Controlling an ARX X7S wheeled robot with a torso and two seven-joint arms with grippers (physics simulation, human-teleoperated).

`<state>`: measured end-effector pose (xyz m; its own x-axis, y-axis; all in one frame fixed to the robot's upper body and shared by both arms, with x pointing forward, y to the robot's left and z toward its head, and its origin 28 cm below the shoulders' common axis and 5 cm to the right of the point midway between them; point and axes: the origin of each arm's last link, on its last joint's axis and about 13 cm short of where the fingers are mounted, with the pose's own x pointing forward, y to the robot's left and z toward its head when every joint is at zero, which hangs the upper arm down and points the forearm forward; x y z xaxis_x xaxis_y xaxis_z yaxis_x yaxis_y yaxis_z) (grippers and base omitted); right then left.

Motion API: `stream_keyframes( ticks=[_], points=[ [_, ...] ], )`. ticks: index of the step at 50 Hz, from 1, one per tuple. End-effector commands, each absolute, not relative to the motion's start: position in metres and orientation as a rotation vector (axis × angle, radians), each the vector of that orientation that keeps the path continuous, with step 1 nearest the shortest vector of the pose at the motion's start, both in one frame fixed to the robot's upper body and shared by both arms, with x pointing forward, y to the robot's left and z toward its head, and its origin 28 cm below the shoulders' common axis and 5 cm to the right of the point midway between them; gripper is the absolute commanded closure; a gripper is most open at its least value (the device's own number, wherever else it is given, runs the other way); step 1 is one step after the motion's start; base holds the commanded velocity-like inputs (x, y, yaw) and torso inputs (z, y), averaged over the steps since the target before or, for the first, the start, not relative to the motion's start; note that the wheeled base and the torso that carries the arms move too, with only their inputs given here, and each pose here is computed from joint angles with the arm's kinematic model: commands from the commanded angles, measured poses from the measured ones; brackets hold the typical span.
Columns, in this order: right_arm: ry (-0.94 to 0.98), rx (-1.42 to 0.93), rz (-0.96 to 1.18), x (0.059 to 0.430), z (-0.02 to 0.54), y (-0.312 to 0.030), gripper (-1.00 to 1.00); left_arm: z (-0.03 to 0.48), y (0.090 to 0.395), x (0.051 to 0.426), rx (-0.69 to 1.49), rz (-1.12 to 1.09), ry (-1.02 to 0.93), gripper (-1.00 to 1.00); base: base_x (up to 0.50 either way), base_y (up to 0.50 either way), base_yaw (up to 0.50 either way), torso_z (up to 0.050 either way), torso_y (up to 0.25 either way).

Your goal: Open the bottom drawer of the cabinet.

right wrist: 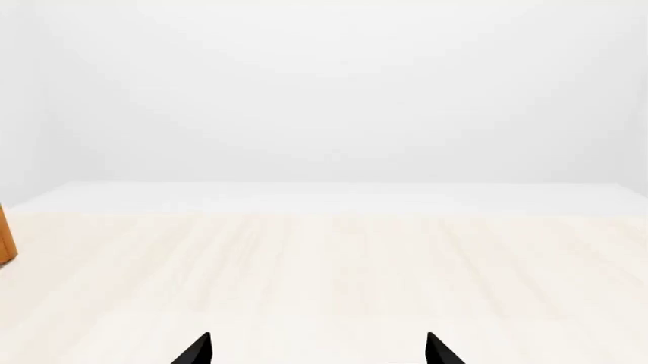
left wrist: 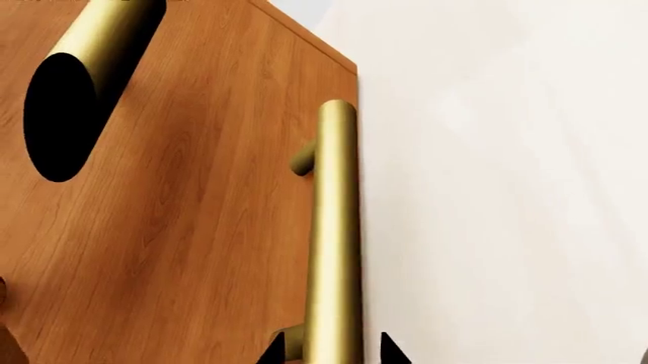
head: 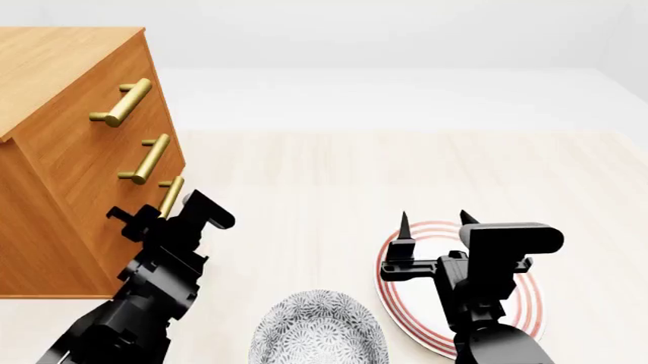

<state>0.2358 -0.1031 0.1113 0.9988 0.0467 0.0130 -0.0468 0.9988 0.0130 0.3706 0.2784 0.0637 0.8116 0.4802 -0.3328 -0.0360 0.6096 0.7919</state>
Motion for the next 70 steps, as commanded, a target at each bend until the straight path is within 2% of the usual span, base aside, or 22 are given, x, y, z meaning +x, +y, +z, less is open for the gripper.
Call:
stream_keyframes(
  ticks=[1, 11, 70],
  points=[
    [-0.011, 0.015, 0.047, 0.237, 0.110, -0.103, -1.00, 0.067, 0.269, 0.375, 0.899, 0.277, 0.526, 1.00, 0.00, 0.00, 0.00, 0.000, 0.000],
    [-0.013, 0.017, 0.043, 0.235, 0.110, -0.104, -1.00, 0.069, 0.249, 0.380, 0.888, 0.200, 0.492, 1.00, 0.01, 0.00, 0.00, 0.000, 0.000],
    [-0.018, 0.024, 0.039, 0.236, 0.111, -0.106, -1.00, 0.073, 0.194, 0.372, 0.858, 0.017, 0.466, 1.00, 0.00, 0.00, 0.00, 0.000, 0.000]
  ],
)
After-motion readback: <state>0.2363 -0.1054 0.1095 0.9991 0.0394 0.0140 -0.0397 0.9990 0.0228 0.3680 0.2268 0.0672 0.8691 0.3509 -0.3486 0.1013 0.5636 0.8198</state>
